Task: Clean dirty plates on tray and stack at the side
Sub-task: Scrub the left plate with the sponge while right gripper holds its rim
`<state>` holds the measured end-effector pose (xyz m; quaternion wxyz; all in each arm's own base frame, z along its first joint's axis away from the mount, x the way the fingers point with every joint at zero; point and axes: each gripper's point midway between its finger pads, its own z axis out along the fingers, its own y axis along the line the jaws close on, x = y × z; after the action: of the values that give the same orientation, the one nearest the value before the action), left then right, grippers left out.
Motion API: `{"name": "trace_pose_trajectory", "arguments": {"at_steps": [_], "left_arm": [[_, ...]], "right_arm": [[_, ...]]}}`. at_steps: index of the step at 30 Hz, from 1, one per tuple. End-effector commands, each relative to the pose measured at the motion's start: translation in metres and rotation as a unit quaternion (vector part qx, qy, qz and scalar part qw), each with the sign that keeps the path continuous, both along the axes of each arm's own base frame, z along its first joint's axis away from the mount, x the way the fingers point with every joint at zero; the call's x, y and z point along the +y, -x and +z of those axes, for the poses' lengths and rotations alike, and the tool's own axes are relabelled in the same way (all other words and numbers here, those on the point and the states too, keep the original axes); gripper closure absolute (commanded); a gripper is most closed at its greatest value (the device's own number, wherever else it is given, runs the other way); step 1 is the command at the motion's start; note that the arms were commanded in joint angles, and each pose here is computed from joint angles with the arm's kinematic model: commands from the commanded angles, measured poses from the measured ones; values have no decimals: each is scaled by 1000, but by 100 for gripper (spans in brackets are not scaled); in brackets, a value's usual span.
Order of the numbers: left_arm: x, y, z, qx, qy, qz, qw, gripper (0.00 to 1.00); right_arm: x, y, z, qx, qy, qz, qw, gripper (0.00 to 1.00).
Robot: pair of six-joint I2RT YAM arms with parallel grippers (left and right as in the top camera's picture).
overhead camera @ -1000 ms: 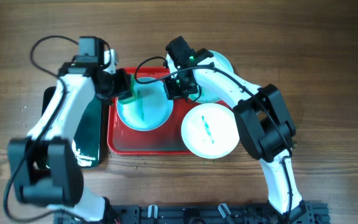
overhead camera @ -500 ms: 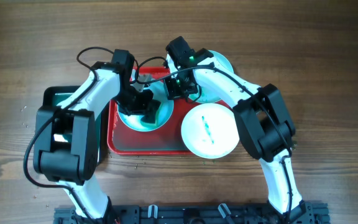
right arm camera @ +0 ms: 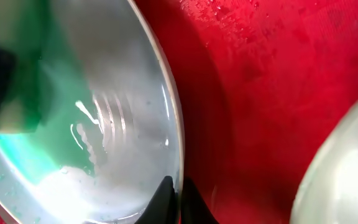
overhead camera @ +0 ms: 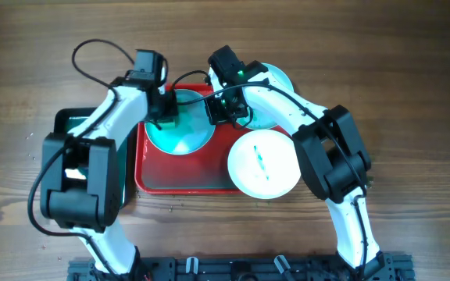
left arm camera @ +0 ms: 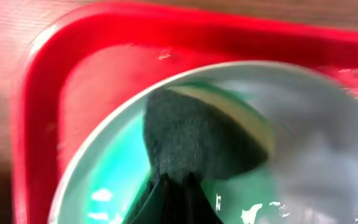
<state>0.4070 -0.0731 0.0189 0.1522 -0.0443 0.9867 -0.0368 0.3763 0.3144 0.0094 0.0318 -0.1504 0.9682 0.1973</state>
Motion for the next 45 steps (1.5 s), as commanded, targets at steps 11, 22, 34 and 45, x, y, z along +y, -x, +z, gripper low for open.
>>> {"name": "trace_pose_trajectory", "arguments": {"at_steps": [11, 22, 34, 45], "left_arm": [[-108, 54, 14, 93, 256, -132, 953, 96], [59, 16, -12, 35, -66, 154, 985, 96], [-79, 101, 8, 176, 230, -179, 940, 96], [56, 29, -14, 54, -78, 183, 979, 96]], "right_arm": [[1, 10, -13, 39, -19, -12, 999, 96], [3, 6, -12, 31, -23, -11, 999, 96], [-2, 0, -12, 29, -26, -19, 999, 96], [-3, 1, -11, 29, -25, -19, 999, 96]]}}
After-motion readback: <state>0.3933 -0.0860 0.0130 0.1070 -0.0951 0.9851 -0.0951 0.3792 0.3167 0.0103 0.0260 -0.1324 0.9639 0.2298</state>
